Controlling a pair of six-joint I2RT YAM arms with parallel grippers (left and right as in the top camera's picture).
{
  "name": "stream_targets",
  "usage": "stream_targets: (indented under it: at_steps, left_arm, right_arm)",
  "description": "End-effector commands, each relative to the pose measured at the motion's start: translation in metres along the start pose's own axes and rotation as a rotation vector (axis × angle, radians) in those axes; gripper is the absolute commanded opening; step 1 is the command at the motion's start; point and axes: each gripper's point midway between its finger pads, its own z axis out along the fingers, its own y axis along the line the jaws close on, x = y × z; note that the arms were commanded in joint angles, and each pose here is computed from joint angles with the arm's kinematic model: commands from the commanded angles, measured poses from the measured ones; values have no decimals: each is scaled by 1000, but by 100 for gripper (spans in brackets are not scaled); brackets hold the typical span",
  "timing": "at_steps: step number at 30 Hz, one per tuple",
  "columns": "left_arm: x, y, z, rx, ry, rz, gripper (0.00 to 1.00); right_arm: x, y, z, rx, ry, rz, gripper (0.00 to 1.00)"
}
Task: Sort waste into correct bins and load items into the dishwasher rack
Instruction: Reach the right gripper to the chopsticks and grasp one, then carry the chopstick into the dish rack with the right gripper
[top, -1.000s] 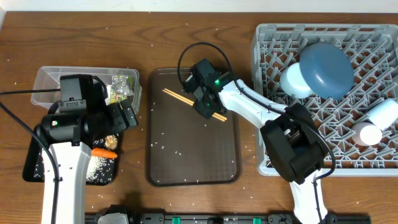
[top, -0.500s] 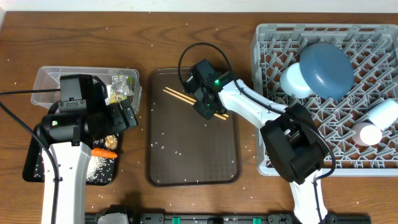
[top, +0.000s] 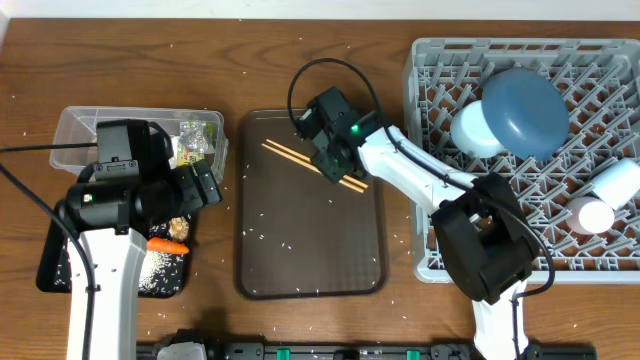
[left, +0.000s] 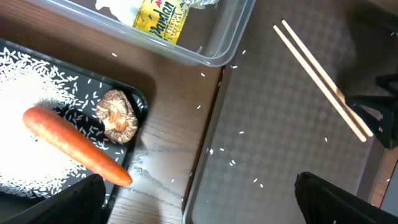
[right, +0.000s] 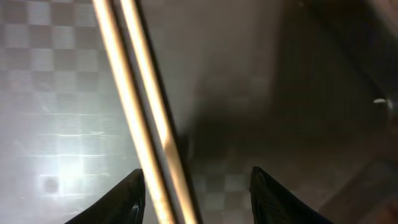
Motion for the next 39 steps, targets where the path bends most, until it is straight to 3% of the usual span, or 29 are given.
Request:
stream_targets:
  at_steps: [1,6,14,24,33,36,39]
  left_arm:
    - [-3,1,-5,-6,-17,0,98]
    - [-3,1,-5,-6,-17,0,98]
    - [-3,1,-5,-6,-17,0,98]
    - [-3,1,-5,-6,-17,0,98]
    - [-3,1,-5,-6,-17,0,98]
    - [-3,1,-5,-6,-17,0,98]
    - [-3,1,-5,-6,-17,0,98]
  right_arm:
    - [13,-4,18,3,45,-2,49]
    - [24,0,34,-9,88,-6,46]
    - [32,15,45,-76,108,-7,31]
    - [29,-14,46,86,109,-33,42]
    - [25,-2,47,5,86,-45,42]
    - [26,23,47,-106,81,-50,33]
    - [27,25,47,-82,95,-11,10]
